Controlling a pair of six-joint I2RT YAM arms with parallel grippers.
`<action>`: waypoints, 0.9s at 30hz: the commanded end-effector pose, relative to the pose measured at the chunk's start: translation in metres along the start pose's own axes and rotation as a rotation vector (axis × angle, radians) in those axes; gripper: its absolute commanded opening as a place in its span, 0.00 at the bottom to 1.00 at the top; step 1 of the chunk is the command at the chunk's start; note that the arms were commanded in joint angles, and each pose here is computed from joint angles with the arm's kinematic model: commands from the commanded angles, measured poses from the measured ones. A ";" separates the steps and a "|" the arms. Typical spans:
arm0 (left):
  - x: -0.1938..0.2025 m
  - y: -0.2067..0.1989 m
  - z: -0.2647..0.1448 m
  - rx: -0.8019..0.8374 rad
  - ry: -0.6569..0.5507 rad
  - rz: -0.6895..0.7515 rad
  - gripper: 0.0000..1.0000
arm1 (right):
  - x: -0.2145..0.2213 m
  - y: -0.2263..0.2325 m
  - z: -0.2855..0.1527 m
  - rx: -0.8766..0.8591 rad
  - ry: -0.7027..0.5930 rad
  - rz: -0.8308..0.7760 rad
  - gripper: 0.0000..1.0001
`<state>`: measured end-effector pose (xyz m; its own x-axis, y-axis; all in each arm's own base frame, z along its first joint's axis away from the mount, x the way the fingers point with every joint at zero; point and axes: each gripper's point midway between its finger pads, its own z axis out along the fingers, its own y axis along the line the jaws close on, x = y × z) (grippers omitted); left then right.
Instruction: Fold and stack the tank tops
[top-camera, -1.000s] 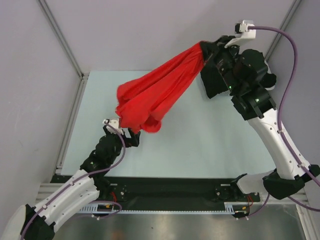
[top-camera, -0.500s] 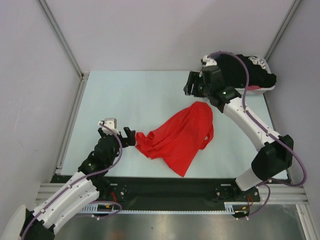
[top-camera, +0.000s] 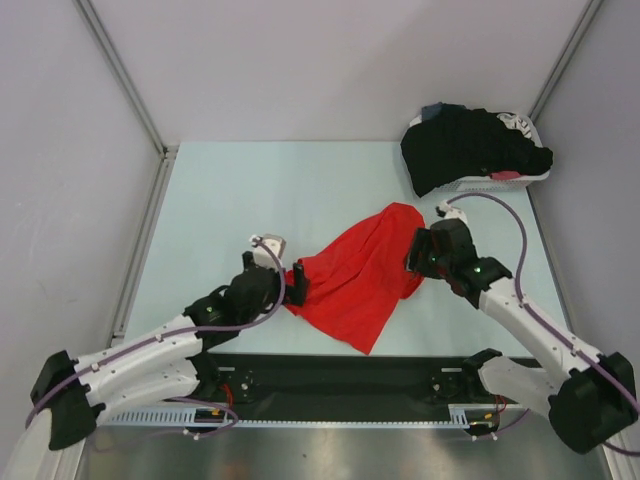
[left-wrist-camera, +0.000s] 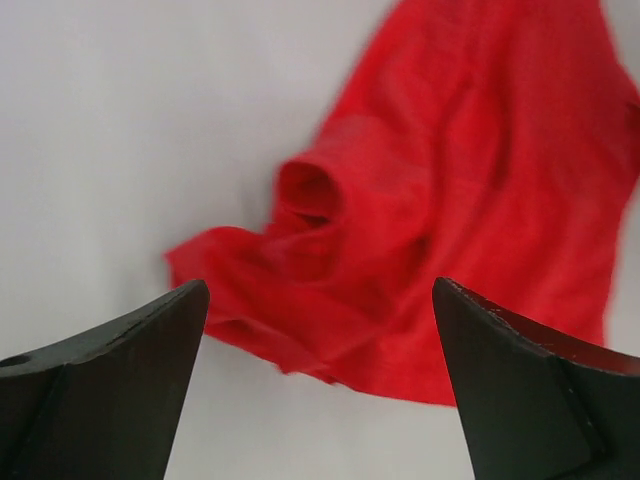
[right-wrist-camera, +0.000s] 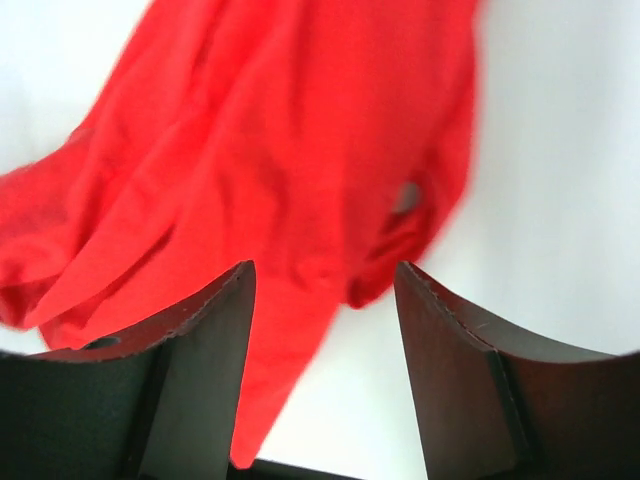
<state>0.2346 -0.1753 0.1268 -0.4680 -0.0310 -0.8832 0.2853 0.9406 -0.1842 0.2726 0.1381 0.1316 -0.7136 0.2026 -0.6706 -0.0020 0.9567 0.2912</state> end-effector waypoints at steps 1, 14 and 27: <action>-0.029 -0.051 -0.019 0.092 -0.047 -0.023 1.00 | -0.007 -0.029 -0.003 0.062 -0.088 0.145 0.63; 0.056 -0.172 -0.046 0.323 0.303 0.218 0.99 | 0.040 -0.067 0.028 0.142 -0.032 0.267 0.63; 0.103 -0.225 -0.057 0.478 0.483 0.378 0.94 | 0.054 -0.062 0.056 0.136 0.047 0.278 0.40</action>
<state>0.0845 -0.3591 0.1025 -0.5641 0.4706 -0.6785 0.7433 0.6473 -0.1691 0.2560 0.0987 0.0243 -0.7480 0.4274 -0.5077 0.2871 0.8981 0.3331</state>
